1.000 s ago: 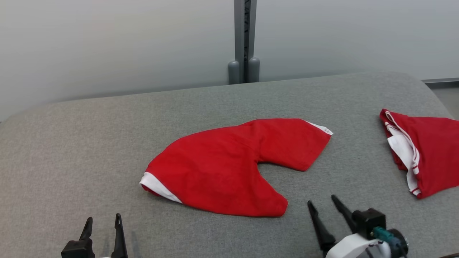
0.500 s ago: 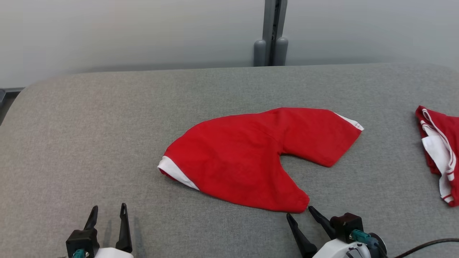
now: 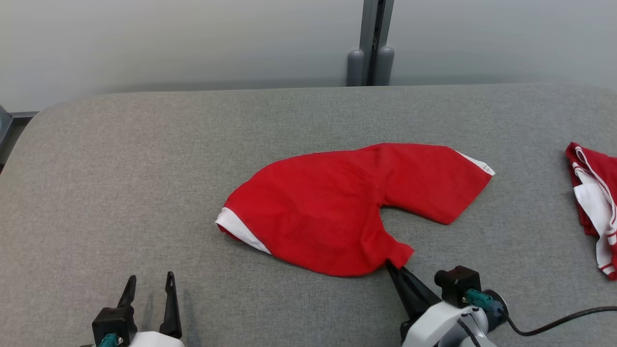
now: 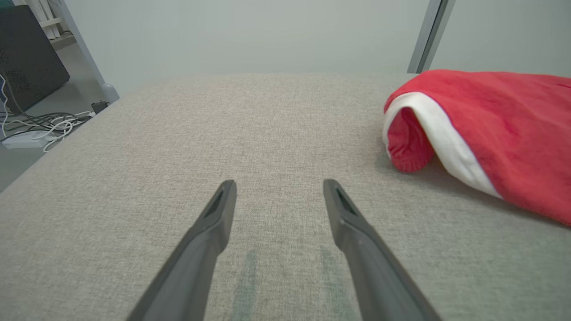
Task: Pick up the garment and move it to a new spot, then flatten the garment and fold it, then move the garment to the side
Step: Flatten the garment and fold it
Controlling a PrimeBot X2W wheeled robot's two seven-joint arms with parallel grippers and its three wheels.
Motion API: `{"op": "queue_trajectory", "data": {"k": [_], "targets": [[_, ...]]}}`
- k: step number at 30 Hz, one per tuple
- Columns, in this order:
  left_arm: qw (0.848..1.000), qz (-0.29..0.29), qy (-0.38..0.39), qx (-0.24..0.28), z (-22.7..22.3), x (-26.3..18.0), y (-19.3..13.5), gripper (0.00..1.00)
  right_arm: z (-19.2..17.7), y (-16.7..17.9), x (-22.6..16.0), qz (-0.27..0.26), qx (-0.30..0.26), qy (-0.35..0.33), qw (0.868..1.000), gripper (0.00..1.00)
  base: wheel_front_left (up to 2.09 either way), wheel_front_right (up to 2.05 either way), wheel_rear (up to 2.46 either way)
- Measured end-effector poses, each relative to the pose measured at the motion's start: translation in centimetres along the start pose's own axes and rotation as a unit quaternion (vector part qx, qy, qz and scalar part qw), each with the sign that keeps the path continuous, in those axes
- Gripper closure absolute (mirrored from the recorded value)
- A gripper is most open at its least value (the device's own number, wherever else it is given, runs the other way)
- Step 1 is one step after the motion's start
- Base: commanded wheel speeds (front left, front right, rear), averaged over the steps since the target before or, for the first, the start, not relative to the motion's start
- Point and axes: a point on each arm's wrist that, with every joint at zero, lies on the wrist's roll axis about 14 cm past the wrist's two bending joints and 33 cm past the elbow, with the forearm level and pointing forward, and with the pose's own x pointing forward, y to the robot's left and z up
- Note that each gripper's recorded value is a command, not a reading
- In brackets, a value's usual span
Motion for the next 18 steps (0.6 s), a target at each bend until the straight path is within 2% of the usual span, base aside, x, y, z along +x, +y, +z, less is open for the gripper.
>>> {"op": "queue_trajectory", "data": {"k": [3,5,12,15,18], "targets": [[1.000,-0.005,-0.002,0.000,0.1,0.0,-0.3,0.00,1.8,1.0,0.2,0.015,0.005,-0.029,0.999,1.00,0.00,0.00,0.00],[1.000,-0.008,-0.005,-0.002,0.3,0.0,-0.6,0.00,4.9,3.1,0.5,0.046,0.014,-0.075,0.996,1.00,0.00,0.00,0.00],[1.000,-0.022,0.000,-0.002,-0.1,-0.5,-1.5,0.00,14.7,5.9,-0.3,0.096,0.040,-0.214,0.971,1.00,0.00,0.00,0.00],[1.000,-0.029,0.004,-0.005,-0.3,-0.3,-2.0,0.00,17.2,5.4,-0.6,0.096,0.053,-0.250,0.962,1.00,0.00,0.00,0.00],[0.999,-0.035,0.010,-0.004,-0.6,0.0,-2.4,0.00,17.4,2.8,0.0,0.065,0.043,-0.248,0.965,1.00,0.00,0.00,0.00]]}}
